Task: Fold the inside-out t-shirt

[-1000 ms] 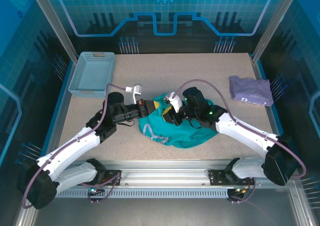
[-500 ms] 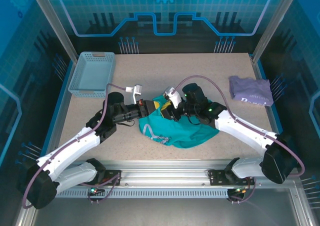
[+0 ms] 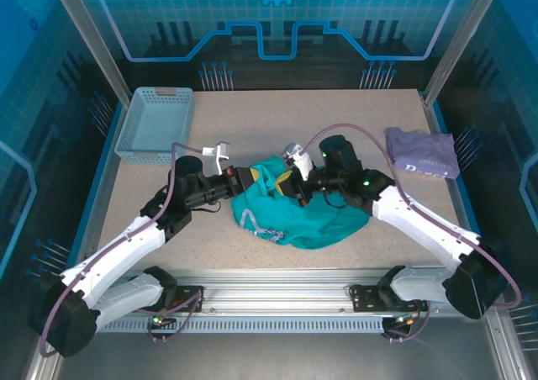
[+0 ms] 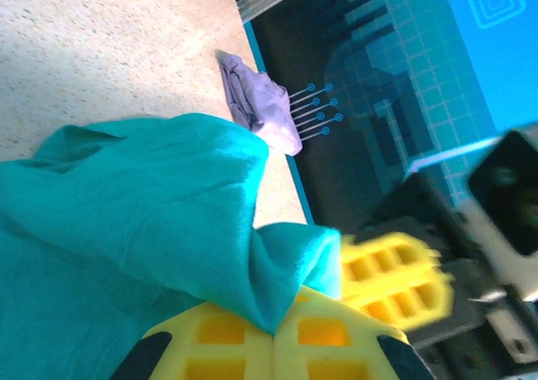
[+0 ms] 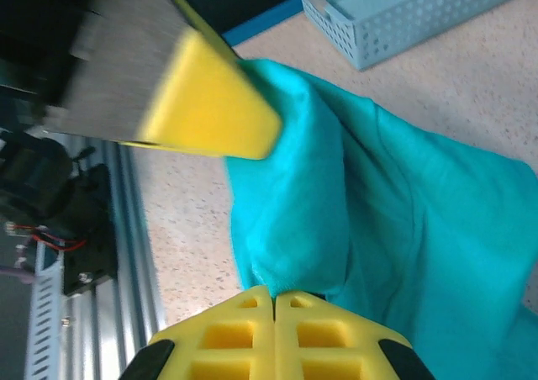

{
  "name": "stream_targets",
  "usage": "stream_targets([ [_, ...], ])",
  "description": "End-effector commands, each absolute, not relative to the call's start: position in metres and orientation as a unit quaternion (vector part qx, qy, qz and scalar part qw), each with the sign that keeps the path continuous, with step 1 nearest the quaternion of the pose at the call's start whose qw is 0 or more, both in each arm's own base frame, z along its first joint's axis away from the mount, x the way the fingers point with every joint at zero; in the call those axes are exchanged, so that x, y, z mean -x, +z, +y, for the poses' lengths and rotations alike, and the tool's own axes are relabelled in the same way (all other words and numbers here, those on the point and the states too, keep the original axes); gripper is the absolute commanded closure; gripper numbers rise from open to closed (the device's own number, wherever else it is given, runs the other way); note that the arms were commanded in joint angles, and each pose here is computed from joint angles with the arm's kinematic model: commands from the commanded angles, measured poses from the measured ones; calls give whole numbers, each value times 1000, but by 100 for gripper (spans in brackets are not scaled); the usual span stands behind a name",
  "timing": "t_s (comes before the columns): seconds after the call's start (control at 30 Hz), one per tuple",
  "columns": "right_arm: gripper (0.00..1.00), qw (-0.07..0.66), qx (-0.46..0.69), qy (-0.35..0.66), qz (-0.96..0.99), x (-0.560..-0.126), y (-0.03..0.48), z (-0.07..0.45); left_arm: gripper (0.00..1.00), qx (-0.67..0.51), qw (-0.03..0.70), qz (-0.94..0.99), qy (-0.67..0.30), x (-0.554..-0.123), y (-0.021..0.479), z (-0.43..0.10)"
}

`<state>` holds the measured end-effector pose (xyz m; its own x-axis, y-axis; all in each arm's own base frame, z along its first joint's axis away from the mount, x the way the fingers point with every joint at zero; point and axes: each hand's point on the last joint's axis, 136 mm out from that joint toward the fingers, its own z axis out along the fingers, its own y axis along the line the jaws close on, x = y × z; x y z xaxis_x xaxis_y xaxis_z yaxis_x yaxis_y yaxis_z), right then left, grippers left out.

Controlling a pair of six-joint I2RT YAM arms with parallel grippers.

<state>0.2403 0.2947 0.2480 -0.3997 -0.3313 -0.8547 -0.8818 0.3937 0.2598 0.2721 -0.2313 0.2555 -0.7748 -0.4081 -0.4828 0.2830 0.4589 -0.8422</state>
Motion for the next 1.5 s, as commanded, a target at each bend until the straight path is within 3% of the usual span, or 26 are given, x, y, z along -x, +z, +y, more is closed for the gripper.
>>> stream_targets([
  [0.0, 100, 363, 414, 434, 713, -220, 283, 294, 100, 36, 352, 795, -492, -276, 248, -223],
  [0.23, 100, 331, 378, 518, 692, -223, 306, 310, 100, 21, 356, 818, -452, -283, 228, -221],
  [0.47, 100, 296, 343, 524, 721, -241, 296, 299, 100, -24, 395, 822, -410, -285, 222, -214],
  [0.83, 100, 306, 310, 462, 772, -268, 289, 275, 100, -153, 382, 657, -631, -224, 322, -255],
  [0.93, 100, 305, 314, 453, 777, -269, 287, 274, 100, -156, 386, 639, -646, -220, 334, -255],
  [1.2, 100, 324, 346, 507, 720, -243, 325, 266, 100, -51, 429, 757, -491, -268, 273, -223],
  [1.47, 100, 325, 330, 546, 698, -242, 340, 269, 100, -68, 404, 780, -473, -270, 253, -228],
])
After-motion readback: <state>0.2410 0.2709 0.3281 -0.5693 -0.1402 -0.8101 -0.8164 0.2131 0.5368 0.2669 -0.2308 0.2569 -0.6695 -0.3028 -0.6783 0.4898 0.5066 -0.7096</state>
